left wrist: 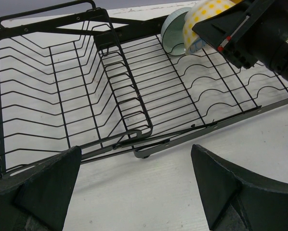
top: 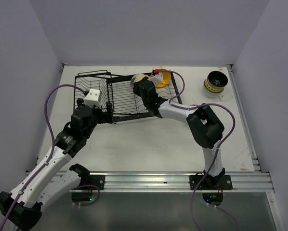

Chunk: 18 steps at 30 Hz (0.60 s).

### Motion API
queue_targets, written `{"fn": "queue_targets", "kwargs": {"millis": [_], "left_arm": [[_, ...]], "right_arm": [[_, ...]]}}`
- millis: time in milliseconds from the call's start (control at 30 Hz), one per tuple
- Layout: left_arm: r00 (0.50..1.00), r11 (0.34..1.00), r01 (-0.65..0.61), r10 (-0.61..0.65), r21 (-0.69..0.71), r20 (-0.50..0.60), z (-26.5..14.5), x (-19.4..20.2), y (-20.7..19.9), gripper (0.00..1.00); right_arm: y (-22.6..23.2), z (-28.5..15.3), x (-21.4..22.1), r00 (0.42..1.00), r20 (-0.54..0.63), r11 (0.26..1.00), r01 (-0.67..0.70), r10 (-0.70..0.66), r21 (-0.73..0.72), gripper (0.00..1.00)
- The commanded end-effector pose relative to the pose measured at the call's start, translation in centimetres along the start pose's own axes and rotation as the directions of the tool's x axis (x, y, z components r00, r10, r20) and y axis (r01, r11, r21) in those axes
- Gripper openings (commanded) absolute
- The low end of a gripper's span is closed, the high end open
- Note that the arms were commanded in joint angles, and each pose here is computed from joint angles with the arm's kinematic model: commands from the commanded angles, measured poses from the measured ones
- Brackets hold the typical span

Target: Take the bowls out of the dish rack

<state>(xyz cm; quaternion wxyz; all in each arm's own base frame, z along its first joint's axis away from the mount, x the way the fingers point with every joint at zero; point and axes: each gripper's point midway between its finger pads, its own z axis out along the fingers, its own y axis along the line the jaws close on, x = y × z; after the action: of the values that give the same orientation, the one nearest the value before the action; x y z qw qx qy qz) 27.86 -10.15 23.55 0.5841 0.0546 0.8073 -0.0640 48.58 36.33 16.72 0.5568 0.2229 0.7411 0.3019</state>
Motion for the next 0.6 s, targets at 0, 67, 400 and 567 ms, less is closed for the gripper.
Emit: {"fn": "queue_targets", "kwargs": {"millis": [0,67,400,567], "left_arm": [[0.999,1.000,0.001,-0.001,-0.007,0.035,-0.2,-0.9,0.1,1.00],[0.999,1.000,0.003,-0.002,-0.009,0.039,-0.3,-1.0,0.2,1.00],[0.998,0.999,0.012,-0.010,-0.033,0.062,-0.8,-1.5,0.7,1.00],[0.998,1.000,0.013,-0.011,-0.028,0.064,-0.8,-1.6,0.7,1.00]], "right_arm": [[6.2,-3.0,-6.8,0.994,0.072,0.987,-0.077,0.087,-0.138,0.00],[6.1,-3.6,-6.3,0.999,-0.007,0.988,-0.036,0.035,-0.149,0.00],[1.3,-10.7,-10.4,0.949,-0.283,0.980,0.092,-0.141,-0.177,0.00],[-3.1,-15.6,-14.6,0.883,-0.374,0.958,0.251,-0.284,-0.135,0.00]]}}
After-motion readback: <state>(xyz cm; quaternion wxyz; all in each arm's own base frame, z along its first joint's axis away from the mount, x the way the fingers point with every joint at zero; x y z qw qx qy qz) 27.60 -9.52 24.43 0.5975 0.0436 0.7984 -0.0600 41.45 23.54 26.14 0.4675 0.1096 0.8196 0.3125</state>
